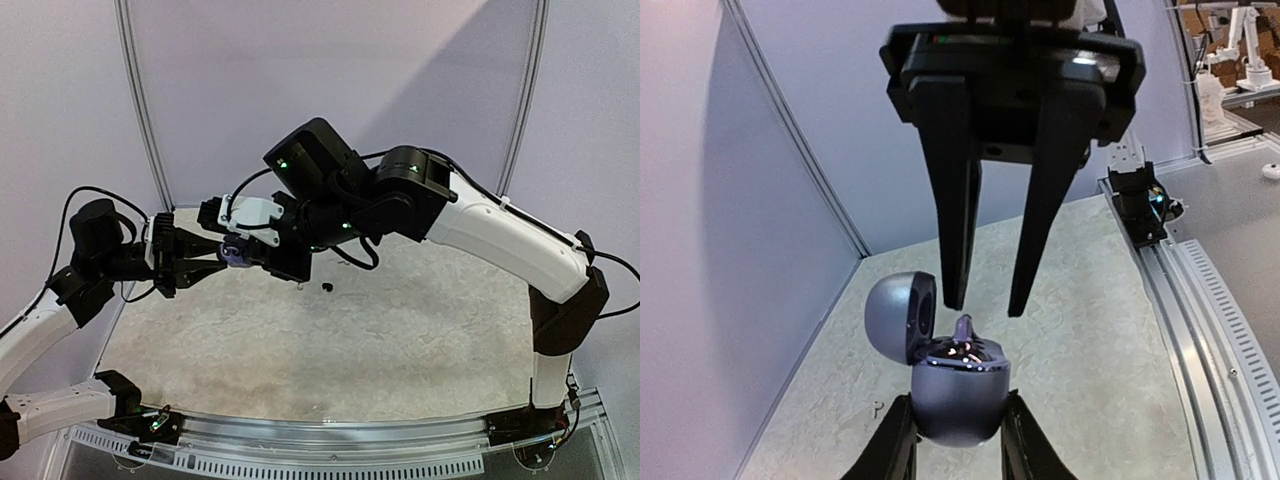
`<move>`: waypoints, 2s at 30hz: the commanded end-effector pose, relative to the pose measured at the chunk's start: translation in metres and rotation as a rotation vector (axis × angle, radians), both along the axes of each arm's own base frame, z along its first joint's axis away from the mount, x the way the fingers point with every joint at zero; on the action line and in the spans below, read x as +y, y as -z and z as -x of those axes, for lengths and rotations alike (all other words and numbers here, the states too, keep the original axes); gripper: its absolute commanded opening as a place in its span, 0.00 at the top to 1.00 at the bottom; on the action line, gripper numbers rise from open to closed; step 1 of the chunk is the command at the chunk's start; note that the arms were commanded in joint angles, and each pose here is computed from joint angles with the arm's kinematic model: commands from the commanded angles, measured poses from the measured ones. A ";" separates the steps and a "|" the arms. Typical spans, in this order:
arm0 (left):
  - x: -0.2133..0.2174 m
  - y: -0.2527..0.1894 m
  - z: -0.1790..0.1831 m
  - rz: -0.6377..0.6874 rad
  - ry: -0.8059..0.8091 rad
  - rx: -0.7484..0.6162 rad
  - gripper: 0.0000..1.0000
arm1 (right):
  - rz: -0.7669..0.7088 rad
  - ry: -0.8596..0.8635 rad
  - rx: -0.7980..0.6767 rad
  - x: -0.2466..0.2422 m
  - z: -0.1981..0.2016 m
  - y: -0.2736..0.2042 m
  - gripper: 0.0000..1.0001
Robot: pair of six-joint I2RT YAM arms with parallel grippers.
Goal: Insert the wireless bluetooth earbuds into the charging case
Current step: Insert the right earbud into the right side groove of the charging case, then close the charging case, then pass from the left arm to the right
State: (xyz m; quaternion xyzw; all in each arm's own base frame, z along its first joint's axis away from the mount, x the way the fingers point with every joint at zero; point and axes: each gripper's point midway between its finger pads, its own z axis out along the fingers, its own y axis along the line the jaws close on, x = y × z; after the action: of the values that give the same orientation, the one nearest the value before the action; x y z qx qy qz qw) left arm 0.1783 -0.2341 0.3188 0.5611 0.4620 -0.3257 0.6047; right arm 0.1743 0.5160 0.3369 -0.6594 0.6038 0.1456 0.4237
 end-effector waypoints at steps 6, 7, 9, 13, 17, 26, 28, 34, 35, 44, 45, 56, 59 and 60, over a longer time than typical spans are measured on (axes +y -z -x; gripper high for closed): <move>0.002 0.022 0.001 -0.086 -0.010 -0.098 1.00 | -0.280 0.007 0.126 -0.008 0.016 -0.066 0.77; 0.003 0.026 0.004 -0.114 0.005 -0.147 1.00 | -0.306 0.082 0.113 -0.010 -0.001 -0.066 0.77; 0.004 0.034 0.009 -0.178 0.035 -0.269 1.00 | -0.350 0.195 0.112 -0.012 -0.028 -0.066 0.77; 0.008 0.048 0.013 -0.282 0.071 -0.412 1.00 | -0.393 0.359 0.064 0.000 -0.067 -0.060 0.78; 0.009 0.044 0.014 -0.284 0.064 -0.456 1.00 | -0.343 0.363 0.080 0.025 -0.076 -0.024 0.79; 0.012 0.018 -0.016 -0.195 -0.128 -0.377 1.00 | -0.194 0.222 0.120 0.040 -0.038 0.030 0.79; 0.012 0.014 -0.022 -0.178 -0.157 -0.340 1.00 | -0.175 0.216 0.120 0.036 -0.033 0.035 0.79; 0.012 0.016 -0.029 -0.148 -0.189 -0.223 1.00 | -0.211 0.307 0.087 0.007 -0.036 0.015 0.75; 0.012 0.013 -0.030 -0.126 -0.195 -0.191 1.00 | -0.214 0.335 0.073 0.001 -0.040 0.011 0.72; 0.004 -0.073 -0.020 0.325 -0.082 0.266 1.00 | -0.413 0.225 0.208 -0.030 -0.026 -0.040 0.01; 0.005 -0.082 -0.018 0.356 -0.065 0.285 1.00 | -0.439 0.180 0.208 -0.028 -0.020 -0.046 0.01; 0.002 -0.107 0.000 0.410 0.043 0.349 1.00 | -0.651 -0.038 0.304 0.001 -0.014 -0.086 0.12; 0.002 -0.108 0.003 0.409 0.044 0.327 1.00 | -0.654 -0.095 0.323 0.011 -0.009 -0.086 0.19; 0.002 -0.107 0.003 0.409 0.043 0.325 1.00 | -0.659 -0.109 0.327 0.012 -0.007 -0.086 0.23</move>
State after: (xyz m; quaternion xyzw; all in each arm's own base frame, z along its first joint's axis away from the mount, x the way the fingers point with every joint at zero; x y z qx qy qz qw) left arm 0.1880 -0.2309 0.4108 0.3661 0.4903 -0.5008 0.6121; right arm 0.1958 0.5116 0.4227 -0.4664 0.5796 0.4124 0.5258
